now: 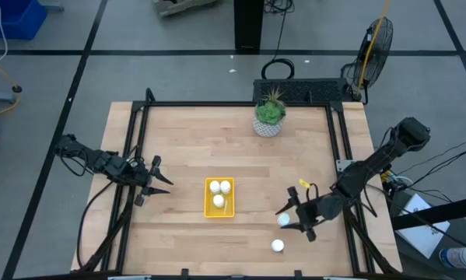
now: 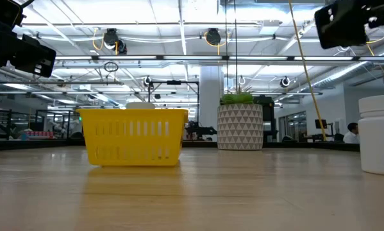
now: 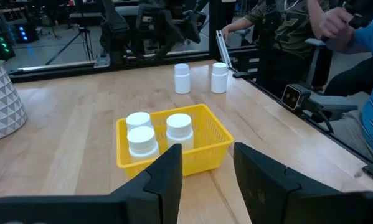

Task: Pick and place pill bottles into a basket
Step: Put the white pill bottle into the yellow basket

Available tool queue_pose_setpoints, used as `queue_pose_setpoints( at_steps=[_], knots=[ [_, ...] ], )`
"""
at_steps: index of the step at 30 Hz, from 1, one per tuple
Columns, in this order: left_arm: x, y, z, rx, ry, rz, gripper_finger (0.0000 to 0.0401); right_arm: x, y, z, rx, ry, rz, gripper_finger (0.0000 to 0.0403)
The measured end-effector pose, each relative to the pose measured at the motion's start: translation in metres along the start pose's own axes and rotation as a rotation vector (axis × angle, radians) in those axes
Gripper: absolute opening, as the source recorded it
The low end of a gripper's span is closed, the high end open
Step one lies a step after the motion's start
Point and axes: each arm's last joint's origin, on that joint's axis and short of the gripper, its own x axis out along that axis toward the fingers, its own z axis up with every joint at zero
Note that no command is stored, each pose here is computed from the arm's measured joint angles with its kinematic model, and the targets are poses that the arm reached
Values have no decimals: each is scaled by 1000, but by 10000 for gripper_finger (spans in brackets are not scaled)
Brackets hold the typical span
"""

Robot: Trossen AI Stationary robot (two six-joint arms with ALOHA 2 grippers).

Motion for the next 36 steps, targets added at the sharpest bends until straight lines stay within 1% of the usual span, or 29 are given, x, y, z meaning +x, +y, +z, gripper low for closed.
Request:
queue_pose_setpoints(
  at_steps=[2, 8, 13, 17, 21, 25, 36],
  knots=[
    [0, 0, 0, 0, 0, 0, 150, -1, 3, -1, 6, -13, 13, 212],
    [0, 0, 0, -2, -1, 0, 150, -2, 3, -13, 47, 31, 14, 217],
    [0, 0, 0, -1, -1, 0, 150, -3, 2, -25, 73, 123, -3, 245],
    [0, 0, 0, 0, -2, 0, 150, -3, 2, -25, 106, 121, 0, 269],
    [0, 0, 0, 0, -2, 0, 150, -3, 2, -26, 130, 130, -1, 283],
    [0, 0, 0, 0, -2, 0, 150, -4, 2, -26, 149, 130, -2, 286],
    [0, 0, 0, 0, -2, 1, 150, -4, 2, -31, 190, 163, -9, 277]
  ],
)
